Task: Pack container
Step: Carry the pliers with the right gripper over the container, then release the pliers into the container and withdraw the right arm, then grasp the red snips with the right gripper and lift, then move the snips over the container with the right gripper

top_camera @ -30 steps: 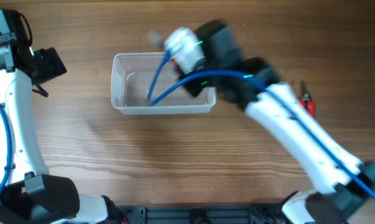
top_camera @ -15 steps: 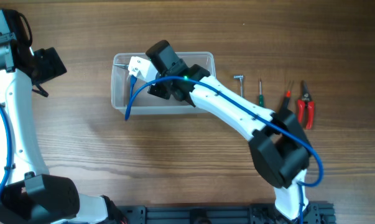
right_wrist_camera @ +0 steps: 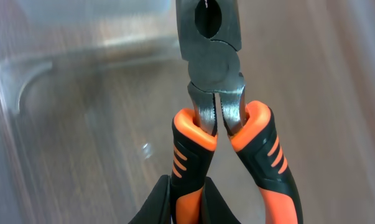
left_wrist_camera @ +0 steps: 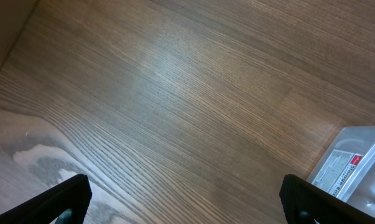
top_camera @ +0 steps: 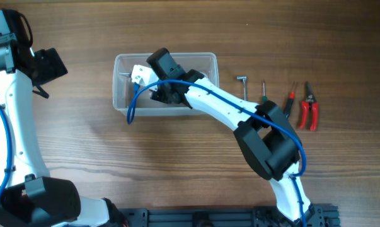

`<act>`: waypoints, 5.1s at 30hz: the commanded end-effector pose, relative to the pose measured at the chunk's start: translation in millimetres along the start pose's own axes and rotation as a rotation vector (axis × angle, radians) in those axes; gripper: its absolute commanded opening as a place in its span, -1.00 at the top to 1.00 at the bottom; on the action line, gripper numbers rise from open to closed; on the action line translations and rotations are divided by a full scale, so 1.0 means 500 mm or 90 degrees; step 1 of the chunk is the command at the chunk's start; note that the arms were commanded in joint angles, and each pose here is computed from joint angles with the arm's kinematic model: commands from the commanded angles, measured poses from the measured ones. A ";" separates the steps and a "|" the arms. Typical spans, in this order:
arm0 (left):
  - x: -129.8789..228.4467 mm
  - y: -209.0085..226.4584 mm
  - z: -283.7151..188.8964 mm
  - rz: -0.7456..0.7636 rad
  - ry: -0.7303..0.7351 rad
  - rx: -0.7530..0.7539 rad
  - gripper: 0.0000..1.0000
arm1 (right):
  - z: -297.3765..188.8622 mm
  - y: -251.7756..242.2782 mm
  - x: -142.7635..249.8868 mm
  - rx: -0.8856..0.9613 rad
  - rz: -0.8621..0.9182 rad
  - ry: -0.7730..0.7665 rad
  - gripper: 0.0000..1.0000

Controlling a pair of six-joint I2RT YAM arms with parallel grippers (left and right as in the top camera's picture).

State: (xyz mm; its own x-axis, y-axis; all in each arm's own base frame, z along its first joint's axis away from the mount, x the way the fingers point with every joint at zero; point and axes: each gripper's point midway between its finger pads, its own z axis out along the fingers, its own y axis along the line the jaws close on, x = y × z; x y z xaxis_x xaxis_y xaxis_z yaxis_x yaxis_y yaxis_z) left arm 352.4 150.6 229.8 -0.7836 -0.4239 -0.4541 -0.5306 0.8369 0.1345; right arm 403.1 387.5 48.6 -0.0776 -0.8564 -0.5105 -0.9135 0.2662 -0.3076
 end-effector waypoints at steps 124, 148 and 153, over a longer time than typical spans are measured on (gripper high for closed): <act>-0.001 0.004 0.003 -0.001 0.000 -0.004 -1.00 | -0.378 -0.062 0.872 0.103 1.094 0.467 0.91; -0.001 0.004 0.003 -0.001 0.000 -0.004 -1.00 | -0.684 -0.107 -0.022 0.054 0.391 -0.183 0.92; -0.001 0.004 0.003 -0.001 0.000 -0.004 -1.00 | -0.534 -0.008 -0.049 -0.037 0.108 -0.093 0.91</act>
State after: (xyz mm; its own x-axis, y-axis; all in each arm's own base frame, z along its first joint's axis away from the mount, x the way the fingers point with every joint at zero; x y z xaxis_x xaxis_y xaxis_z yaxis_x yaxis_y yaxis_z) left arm 352.4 150.6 229.8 -0.7836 -0.4239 -0.4541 -0.5306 0.8369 0.1345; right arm 305.8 259.0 326.6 -0.4295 -0.4711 -0.7705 -0.7701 0.6367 0.0399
